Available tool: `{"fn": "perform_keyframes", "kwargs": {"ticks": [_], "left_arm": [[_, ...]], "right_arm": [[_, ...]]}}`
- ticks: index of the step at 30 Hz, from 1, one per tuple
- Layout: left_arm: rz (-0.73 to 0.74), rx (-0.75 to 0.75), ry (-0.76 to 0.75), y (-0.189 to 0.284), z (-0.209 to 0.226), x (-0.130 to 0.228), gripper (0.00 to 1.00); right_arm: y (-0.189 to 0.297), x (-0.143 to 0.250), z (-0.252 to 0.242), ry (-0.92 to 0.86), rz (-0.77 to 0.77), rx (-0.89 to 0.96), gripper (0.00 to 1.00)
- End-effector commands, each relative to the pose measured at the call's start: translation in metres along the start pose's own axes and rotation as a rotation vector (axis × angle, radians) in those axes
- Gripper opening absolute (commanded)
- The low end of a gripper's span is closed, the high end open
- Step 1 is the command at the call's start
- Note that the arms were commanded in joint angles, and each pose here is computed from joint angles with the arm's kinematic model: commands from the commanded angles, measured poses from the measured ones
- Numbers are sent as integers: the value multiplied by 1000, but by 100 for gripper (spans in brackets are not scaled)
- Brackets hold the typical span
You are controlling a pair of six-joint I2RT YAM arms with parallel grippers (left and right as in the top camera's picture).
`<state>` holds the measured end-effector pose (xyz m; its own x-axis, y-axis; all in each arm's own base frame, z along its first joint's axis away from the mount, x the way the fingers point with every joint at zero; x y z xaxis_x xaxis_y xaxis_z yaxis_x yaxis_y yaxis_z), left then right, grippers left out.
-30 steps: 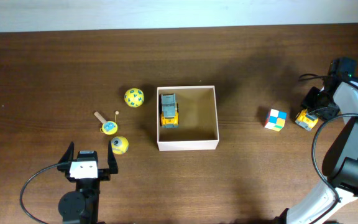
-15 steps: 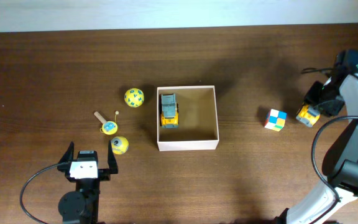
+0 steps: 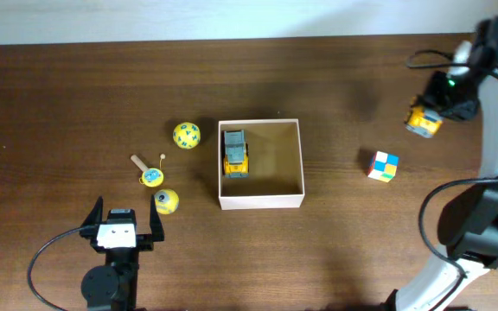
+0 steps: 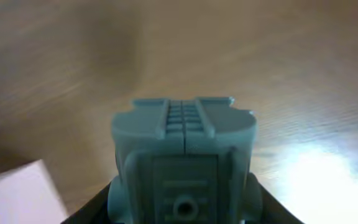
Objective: Pack container
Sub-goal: 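Grasp the second dump truck with the right gripper and lift, then carry the second truck with the right gripper into the box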
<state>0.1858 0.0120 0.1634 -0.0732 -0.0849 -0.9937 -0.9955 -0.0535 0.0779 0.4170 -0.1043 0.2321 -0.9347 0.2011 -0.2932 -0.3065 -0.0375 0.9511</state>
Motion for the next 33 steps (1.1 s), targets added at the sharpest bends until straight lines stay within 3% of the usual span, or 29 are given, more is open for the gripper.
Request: {"fn": "perform_keyframes", "kwargs": {"ticks": [1,11,18,23,24,33], "left_arm": [[6,13,-16,0,-2,3,99],[6,13,-16,0,-2,3,99],[6,13,-16,0,-2,3,99],[6,13,-16,0,-2,3,99],[6,13,-16,0,-2,3,99],[6,13,-16,0,-2,3,99]], "right_arm": [[20,-9,56,170,-49,-68,47],[31,23,188,453,-17,-194,48],[34,53,250,536,9,-250,48],[37,73,280,595,24,-275,48],[36,79,289,605,31,-270,53],[-2,99,288,580,109,-201,53]]}}
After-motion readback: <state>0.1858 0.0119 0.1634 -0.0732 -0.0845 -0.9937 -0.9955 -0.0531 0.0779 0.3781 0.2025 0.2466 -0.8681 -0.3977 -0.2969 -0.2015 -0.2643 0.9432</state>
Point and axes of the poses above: each gripper's point midway between its finger pads, its own y axis back along the fingers, its own z axis along the line the jaws close on, x = y × z, the point moved 6 cm from there along y, back along the fingers, and after that the axes turned 11 degrees about y, right-handed, at the moved point
